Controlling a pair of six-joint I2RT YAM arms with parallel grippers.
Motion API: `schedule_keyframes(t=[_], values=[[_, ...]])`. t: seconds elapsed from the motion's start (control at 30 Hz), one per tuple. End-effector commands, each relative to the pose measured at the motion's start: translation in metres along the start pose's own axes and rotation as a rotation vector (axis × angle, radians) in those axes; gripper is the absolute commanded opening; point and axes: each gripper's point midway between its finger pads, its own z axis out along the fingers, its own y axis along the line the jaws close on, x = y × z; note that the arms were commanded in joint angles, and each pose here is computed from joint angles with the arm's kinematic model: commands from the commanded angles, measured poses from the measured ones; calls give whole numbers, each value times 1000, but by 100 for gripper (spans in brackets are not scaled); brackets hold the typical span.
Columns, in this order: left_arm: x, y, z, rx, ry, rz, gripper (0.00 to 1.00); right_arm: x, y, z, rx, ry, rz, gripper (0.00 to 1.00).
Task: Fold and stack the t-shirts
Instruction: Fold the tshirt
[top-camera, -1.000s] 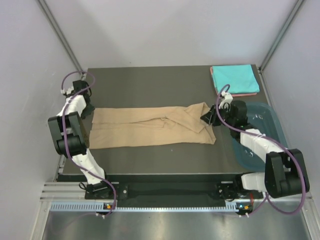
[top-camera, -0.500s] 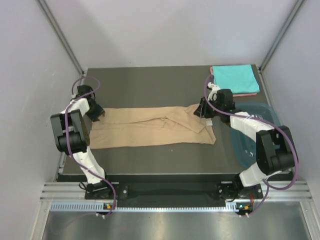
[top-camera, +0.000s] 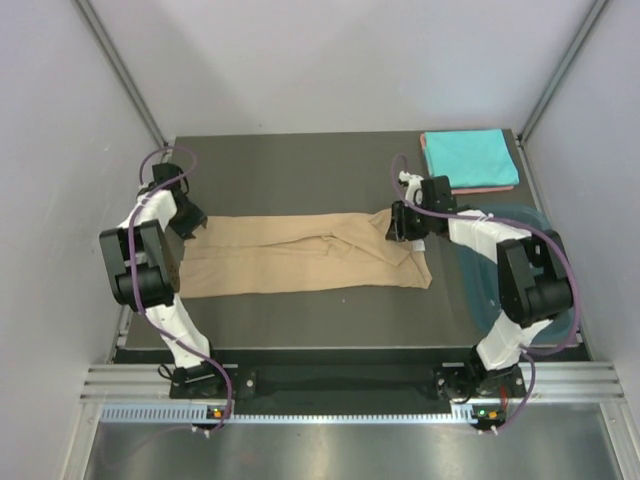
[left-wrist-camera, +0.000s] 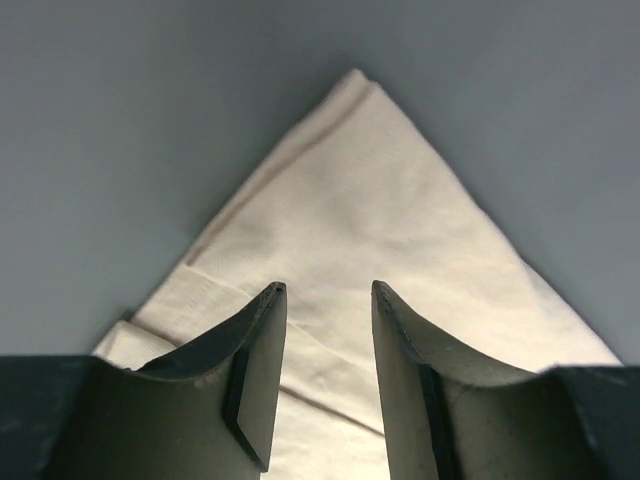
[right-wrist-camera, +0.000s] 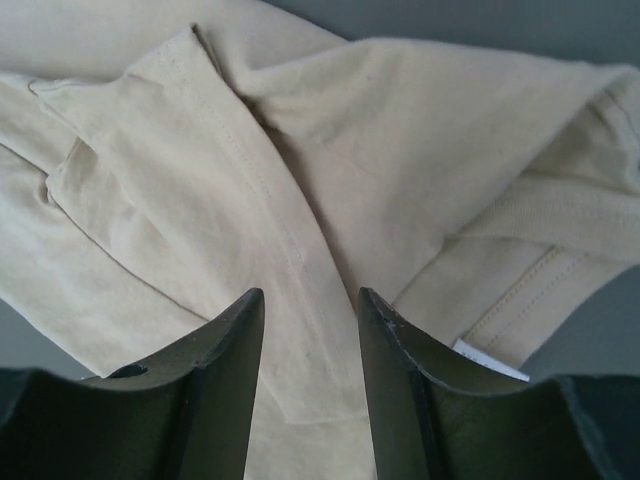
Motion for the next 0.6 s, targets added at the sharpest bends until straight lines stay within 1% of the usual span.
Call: schedule_keyframes(t=[0.0,0.07,0.1,0.13,0.2,0.27,0.3,0.37,0.4,0.53,0.57], values=[[-9,-23,-32,106,-29,-13,45,-28,18,9,-64,-32,-135,43],[3,-47,-45,252,17,18,44,-24,13,15,-28,3,-148,43],[15,-50,-46,258,34,41,45,-21,9,16,-13,21,-175,43],[19,-55,-55,286,25,56,45,-20,7,17,-5,26,-181,43],[38,-66,-60,354,51,86,45,-18,4,19,7,33,-198,45],[54,-79,-72,405,66,123,45,-15,3,22,2,44,-211,45],[68,-89,-76,441,94,157,45,-14,6,23,-15,49,-215,45],[78,-96,-85,462,105,198,45,-10,6,27,-32,66,-217,45],[90,-104,-91,485,125,240,45,-8,6,28,-32,74,-214,45],[111,-108,-104,492,129,342,45,-7,7,29,-42,79,-219,42],[112,-106,-106,490,127,345,45,-8,8,29,-45,77,-220,39]])
